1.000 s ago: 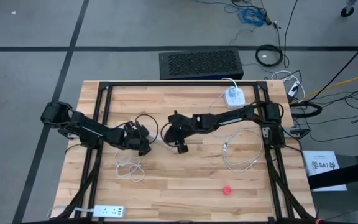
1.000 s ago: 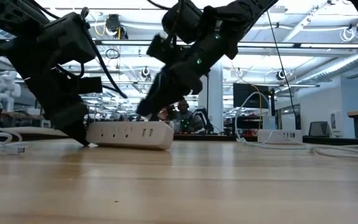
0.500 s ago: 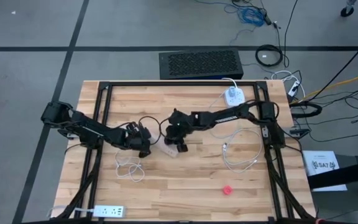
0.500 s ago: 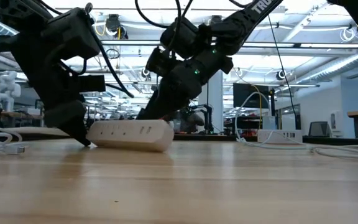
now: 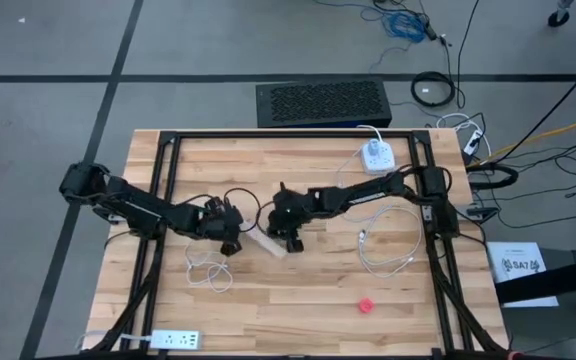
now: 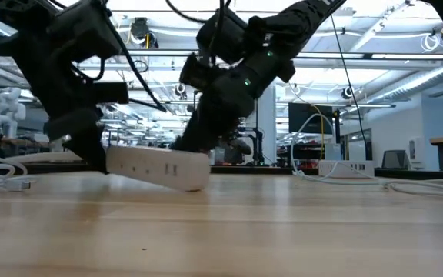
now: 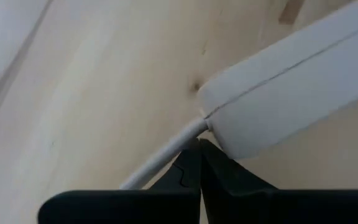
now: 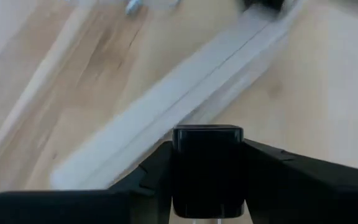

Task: Insert USB
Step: Insert the black charger adapter into the white outlet extension

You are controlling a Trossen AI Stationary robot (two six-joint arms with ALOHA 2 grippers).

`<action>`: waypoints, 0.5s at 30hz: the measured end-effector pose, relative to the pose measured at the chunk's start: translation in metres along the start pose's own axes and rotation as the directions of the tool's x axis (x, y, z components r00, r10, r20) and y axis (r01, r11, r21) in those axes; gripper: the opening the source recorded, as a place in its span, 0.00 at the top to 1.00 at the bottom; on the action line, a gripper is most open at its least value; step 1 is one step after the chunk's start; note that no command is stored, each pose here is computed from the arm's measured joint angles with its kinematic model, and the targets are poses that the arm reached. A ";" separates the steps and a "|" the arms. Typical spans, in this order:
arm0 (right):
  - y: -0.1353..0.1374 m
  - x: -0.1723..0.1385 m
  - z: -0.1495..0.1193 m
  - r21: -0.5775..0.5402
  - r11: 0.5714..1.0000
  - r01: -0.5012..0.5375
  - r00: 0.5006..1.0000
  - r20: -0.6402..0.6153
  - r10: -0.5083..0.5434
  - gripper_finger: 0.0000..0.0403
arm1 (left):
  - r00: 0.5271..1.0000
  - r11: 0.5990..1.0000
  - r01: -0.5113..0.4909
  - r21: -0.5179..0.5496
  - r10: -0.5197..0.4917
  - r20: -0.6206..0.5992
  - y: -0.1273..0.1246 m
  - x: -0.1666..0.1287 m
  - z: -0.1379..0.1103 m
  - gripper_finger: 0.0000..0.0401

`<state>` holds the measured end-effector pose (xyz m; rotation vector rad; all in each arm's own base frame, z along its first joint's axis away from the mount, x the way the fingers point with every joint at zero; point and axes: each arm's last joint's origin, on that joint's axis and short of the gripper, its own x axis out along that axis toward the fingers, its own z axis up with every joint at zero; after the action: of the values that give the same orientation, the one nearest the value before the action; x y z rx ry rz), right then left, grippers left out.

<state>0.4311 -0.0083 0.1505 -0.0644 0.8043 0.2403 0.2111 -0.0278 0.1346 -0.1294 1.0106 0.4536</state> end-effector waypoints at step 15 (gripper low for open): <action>-0.010 -0.016 0.015 -0.088 0.996 0.020 0.994 0.110 -0.010 0.71 | 0.995 0.996 0.084 -0.014 -0.083 0.053 0.006 -0.022 0.005 1.00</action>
<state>0.4333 -0.0187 0.1720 -0.1398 0.6840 0.2631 0.2026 -0.0277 0.1568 -0.1725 0.9468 0.3867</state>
